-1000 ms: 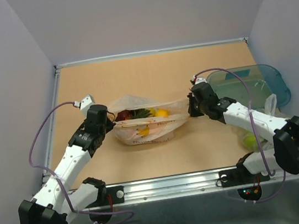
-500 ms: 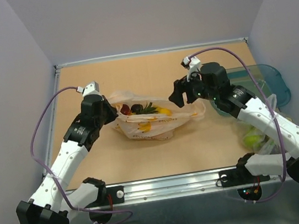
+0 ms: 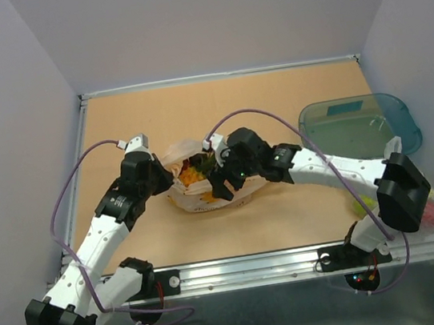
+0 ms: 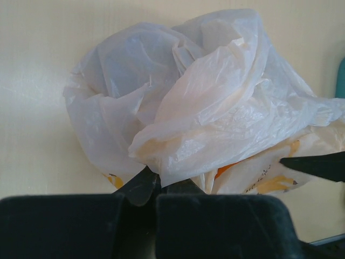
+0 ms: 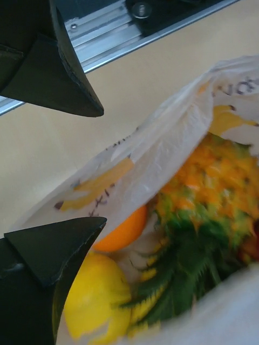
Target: Untie the knot of the plastic bag and take out the fruit
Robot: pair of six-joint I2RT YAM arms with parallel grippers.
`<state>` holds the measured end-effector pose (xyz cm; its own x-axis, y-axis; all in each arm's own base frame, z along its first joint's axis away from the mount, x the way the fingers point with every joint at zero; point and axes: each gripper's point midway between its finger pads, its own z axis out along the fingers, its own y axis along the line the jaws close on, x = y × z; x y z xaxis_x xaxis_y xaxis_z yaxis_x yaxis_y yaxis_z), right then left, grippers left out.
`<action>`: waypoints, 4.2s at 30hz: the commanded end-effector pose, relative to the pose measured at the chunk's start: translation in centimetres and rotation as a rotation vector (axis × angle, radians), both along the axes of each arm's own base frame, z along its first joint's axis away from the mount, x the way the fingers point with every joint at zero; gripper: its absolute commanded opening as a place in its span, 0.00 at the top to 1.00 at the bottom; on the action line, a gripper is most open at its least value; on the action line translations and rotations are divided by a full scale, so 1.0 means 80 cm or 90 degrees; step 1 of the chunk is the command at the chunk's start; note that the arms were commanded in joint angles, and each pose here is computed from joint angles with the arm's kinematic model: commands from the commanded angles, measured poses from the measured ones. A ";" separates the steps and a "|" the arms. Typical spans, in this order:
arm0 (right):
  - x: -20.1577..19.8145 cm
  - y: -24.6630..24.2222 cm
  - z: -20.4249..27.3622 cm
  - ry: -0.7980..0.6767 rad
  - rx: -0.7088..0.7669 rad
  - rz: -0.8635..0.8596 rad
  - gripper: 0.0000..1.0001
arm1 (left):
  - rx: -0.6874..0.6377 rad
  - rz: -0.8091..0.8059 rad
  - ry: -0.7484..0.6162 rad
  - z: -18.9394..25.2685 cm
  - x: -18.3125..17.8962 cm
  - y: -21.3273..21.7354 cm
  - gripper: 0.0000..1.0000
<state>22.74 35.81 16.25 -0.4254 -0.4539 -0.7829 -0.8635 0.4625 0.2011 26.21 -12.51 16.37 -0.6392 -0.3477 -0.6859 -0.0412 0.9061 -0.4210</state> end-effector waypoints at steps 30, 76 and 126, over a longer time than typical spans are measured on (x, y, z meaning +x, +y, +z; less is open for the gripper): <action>0.020 0.011 0.048 0.005 0.159 -0.485 0.19 | -0.040 -0.031 0.008 -0.025 -0.025 -0.009 1.00; 0.163 0.046 0.000 0.091 0.311 -0.412 0.99 | -0.128 0.068 0.035 -0.035 -0.009 -0.021 1.00; 0.228 -0.173 0.269 -0.356 0.390 -0.615 0.99 | 0.008 -0.071 -0.055 -0.021 0.000 -0.019 1.00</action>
<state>39.53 30.10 34.82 -0.0341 0.3099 -0.9502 -0.4661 0.8361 0.2894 26.00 -14.28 14.02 -0.6576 -0.3295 -0.6775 0.0174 0.8924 -0.4508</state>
